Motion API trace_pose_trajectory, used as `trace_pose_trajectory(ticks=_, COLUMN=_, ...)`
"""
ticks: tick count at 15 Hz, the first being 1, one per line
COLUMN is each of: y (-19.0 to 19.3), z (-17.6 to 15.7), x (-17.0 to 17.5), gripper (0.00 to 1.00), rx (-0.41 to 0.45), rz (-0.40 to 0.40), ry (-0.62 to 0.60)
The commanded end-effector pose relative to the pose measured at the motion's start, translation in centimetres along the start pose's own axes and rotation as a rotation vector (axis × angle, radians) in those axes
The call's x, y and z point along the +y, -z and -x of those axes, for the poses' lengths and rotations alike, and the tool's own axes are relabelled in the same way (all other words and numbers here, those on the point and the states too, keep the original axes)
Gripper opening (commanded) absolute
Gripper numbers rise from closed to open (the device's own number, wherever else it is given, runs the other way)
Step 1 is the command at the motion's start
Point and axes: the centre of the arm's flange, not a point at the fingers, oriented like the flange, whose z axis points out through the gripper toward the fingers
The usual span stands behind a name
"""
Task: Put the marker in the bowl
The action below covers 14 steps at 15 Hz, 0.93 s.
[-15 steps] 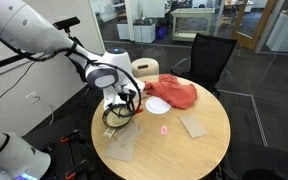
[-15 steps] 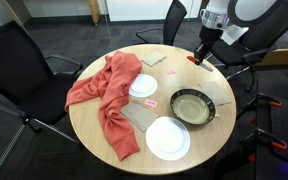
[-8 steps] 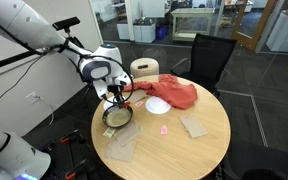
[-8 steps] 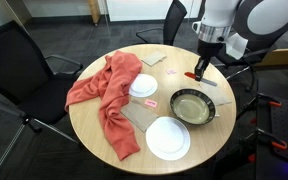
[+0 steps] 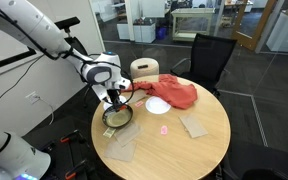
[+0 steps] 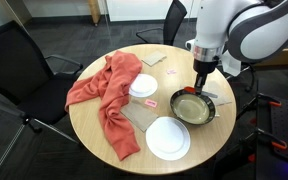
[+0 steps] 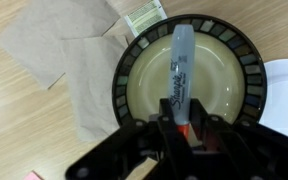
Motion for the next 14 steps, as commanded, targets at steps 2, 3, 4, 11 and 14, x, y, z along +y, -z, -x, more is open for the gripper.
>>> trace_pose_trajectory(ticks=2, y=-2.9, z=-2.1, x=-0.4, gripper=0.06, rx=0.01, rz=0.008, ry=0.063)
trace_pose_trajectory(ticks=3, y=-3.4, z=-2.4, x=-0.5, gripper=0.06, rx=0.019, rz=0.002, ry=0.076)
trace_pose_trajectory(ticks=4, y=-3.8, z=-2.6, x=-0.6, gripper=0.06, rx=0.035, rz=-0.004, ry=0.084)
trace_pose_trajectory(ticks=11, y=-4.7, z=-3.4, x=-0.9, gripper=0.64, rx=0.087, rz=-0.003, ry=0.103)
trace_pose_trajectory(ticks=14, y=-4.3, z=-3.3, x=-0.8, gripper=0.85, rx=0.098, rz=-0.006, ry=0.097)
